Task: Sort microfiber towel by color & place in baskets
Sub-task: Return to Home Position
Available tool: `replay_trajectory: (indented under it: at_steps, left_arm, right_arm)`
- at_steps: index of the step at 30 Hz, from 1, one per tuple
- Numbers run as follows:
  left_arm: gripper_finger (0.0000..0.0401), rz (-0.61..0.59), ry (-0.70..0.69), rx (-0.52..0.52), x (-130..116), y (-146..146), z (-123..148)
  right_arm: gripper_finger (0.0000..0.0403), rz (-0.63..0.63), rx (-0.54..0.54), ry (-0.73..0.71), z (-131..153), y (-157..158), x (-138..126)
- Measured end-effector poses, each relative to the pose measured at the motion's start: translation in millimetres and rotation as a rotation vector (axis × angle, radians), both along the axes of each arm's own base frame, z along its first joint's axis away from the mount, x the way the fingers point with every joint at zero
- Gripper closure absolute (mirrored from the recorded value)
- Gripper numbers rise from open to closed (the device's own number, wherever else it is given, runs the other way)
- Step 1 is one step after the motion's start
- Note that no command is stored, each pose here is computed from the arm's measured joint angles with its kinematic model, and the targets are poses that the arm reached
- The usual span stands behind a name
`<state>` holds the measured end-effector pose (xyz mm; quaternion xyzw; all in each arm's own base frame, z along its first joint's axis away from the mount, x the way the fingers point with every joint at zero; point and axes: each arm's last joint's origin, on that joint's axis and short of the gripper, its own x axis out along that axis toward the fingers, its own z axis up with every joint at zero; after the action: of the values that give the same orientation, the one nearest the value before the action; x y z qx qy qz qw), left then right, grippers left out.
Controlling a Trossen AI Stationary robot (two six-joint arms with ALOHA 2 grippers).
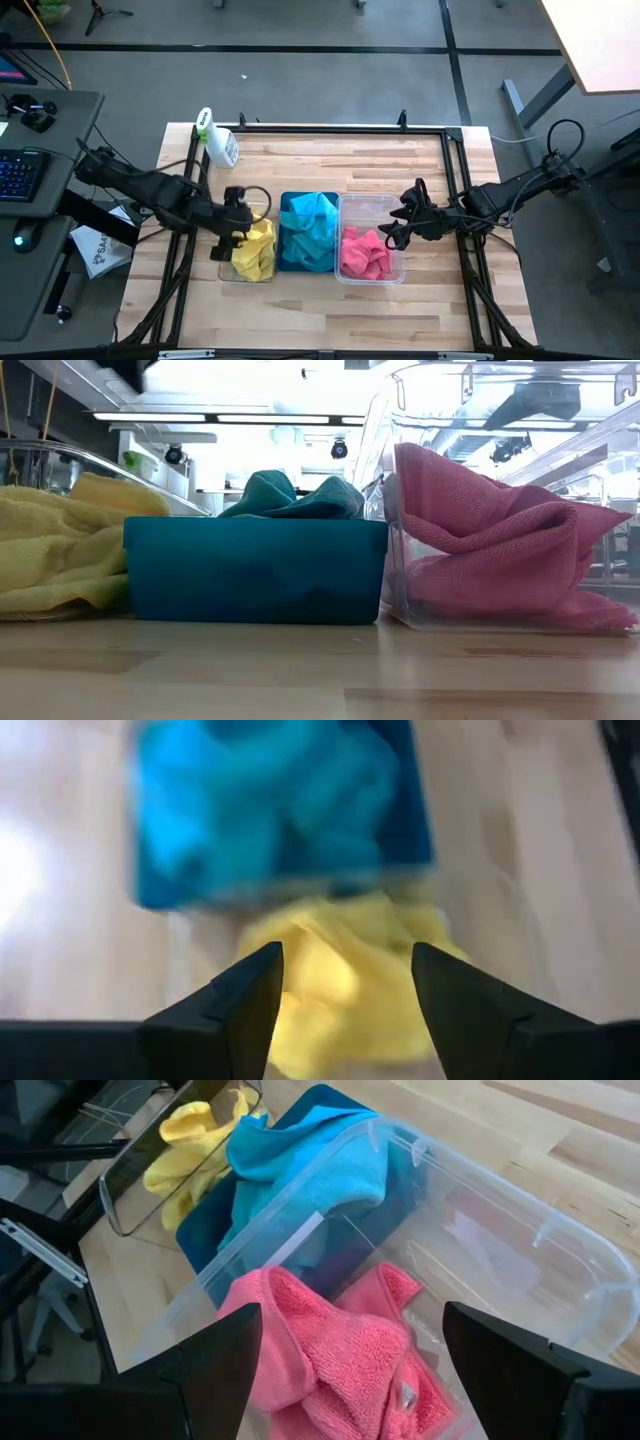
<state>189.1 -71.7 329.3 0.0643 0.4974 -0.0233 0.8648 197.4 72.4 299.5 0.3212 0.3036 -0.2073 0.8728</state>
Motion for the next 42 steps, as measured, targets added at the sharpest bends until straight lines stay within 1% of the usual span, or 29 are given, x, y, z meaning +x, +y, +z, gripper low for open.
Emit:
replay_trajectory:
  at_steps: [3, 5, 7, 10, 11, 14, 18, 20, 23, 25, 26, 29, 32, 34, 36, 39, 42]
  left_arm:
    - [0.0188, 0.053, -0.137, 0.074, 1.4, 6.4, 13.6]
    - [0.019, 0.059, -0.202, 0.095, 1.3, 14.5, 17.7]
    - [0.0194, 0.065, -0.298, 0.066, 0.6, 25.9, 18.2]
    - [0.0206, 0.104, -0.481, -0.047, -3.8, 46.6, 9.1]
    - [0.0211, 0.127, -0.531, -0.078, -7.3, 52.8, 3.3]
    - [0.0227, 0.213, -0.619, -0.145, -26.9, 66.8, -15.0]
    - [0.0261, 0.304, -0.739, -0.225, -55.4, 72.5, -38.4]
    - [0.0289, 0.321, -0.81, -0.271, -65.6, 72.4, -52.4]
    - [0.0348, 0.347, -0.932, -0.346, -75.7, 72.7, -73.1]
    - [0.0385, 0.359, -1.018, -0.376, -78.8, 73.2, -85.6]
    - [0.0392, 0.368, -1.052, -0.391, -79.6, 73.5, -93.0]
    - [0.0389, 0.391, -1.137, -0.443, -80.1, 74.0, -111.8]
    - [0.0398, 0.399, -1.153, -0.458, -80.1, 74.1, -130.6]
    - [0.0399, 0.415, -1.14, -0.47, -79.9, 74.2, -143.4]
    - [0.04, 0.428, -1.135, -0.493, -79.9, 74.2, -153.5]
    - [0.04, 0.425, -1.117, -0.516, -80.3, 73.7, -154.1]
    - [0.0401, 0.425, -1.13, -0.536, -80.8, 73.6, -152.7]
  right_arm:
    - [0.0096, 0.003, 0.009, -0.014, 1.0, 0.5, 0.9]
    - [0.0096, 0.011, 0.023, -0.022, 1.7, 1.2, 1.7]
    - [0.0096, 0.021, 0.04, -0.029, 2.5, 2.0, 2.4]
    - [0.0096, 0.019, 0.073, -0.032, 2.7, 2.7, 2.7]
    - [0.0096, 0.017, 0.083, -0.031, 2.7, 2.8, 2.7]
    - [0.0096, 0.017, 0.109, -0.03, 2.7, 3.4, 2.8]
    - [0.0096, 0.005, 0.125, -0.035, 2.9, 3.5, 3.0]
    - [0.0096, 0.003, 0.123, -0.036, 3.0, 3.4, 3.0]
    - [0.0096, 0.002, 0.123, -0.036, 3.0, 3.3, 3.0]
    - [0.0096, 0.003, 0.125, -0.039, 3.7, 3.0, 2.4]
    - [0.0096, 0.003, 0.126, -0.043, 4.8, 2.9, 2.2]
    - [0.0096, 0.0, 0.126, -0.055, 10.8, 2.6, 1.9]
    - [0.0099, -0.005, 0.113, -0.038, 18.0, 1.2, -0.8]
    - [0.0112, -0.005, 0.096, -0.005, 22.9, -0.4, -4.6]
    - [0.0136, -0.002, 0.071, 0.032, 26.5, -1.3, -9.1]
    - [0.0185, 0.031, 0.031, 0.071, 27.7, 0.8, -17.7]
    - [0.0245, 0.077, 0.01, 0.107, 21.8, 4.1, -29.8]
